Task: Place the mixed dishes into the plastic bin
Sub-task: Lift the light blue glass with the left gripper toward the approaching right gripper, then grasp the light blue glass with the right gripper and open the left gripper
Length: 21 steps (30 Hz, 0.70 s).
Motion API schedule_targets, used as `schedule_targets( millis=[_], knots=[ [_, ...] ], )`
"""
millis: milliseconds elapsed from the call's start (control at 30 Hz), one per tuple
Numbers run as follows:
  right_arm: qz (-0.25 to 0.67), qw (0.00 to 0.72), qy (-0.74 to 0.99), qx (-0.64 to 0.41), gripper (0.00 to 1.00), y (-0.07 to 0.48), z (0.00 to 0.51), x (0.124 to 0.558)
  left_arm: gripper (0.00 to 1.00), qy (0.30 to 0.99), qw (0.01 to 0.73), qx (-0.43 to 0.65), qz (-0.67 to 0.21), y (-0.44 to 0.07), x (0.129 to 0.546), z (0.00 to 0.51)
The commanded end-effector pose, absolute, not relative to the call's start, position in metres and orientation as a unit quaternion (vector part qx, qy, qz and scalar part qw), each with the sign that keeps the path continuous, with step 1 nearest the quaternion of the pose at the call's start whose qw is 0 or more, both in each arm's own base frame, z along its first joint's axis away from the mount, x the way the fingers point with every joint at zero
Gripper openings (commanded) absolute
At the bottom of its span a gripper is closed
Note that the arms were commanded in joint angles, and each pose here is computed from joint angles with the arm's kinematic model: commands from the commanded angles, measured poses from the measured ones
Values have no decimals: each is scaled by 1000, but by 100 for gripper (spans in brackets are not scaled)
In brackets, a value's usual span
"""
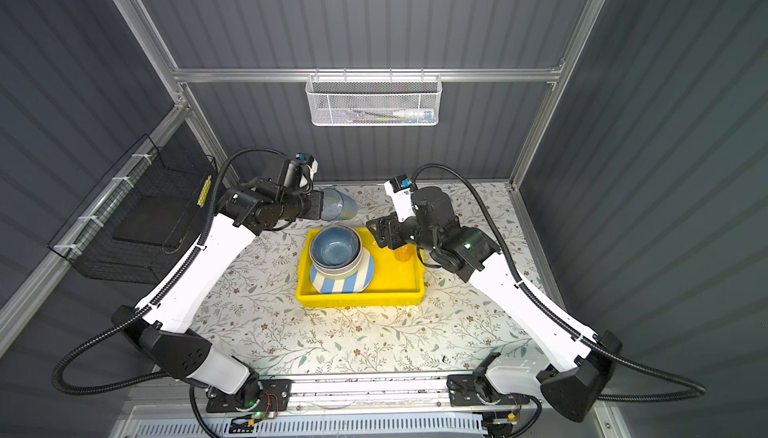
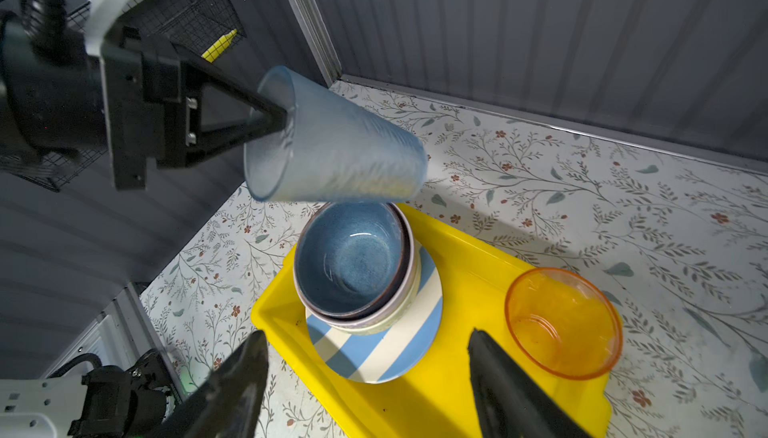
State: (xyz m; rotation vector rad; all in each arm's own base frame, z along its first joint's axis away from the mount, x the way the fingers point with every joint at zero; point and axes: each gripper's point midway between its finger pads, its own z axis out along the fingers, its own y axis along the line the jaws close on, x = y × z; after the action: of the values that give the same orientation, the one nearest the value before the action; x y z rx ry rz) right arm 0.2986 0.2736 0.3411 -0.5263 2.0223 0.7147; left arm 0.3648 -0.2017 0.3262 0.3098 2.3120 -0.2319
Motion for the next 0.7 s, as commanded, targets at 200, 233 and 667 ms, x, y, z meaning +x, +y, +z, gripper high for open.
schedule_targets(
  millis=[200,233,667],
  knots=[
    [315,415,823,-227,73,303,332,300,0,910,393,111,-69,-217,346,316],
    [315,413,824,-225,73,305,331,302,0,911,392,111,-65,-217,345,315],
    [262,404,856,-191,63,321,318,336,0,902,407,124,-75,-228,339,319]
  ],
)
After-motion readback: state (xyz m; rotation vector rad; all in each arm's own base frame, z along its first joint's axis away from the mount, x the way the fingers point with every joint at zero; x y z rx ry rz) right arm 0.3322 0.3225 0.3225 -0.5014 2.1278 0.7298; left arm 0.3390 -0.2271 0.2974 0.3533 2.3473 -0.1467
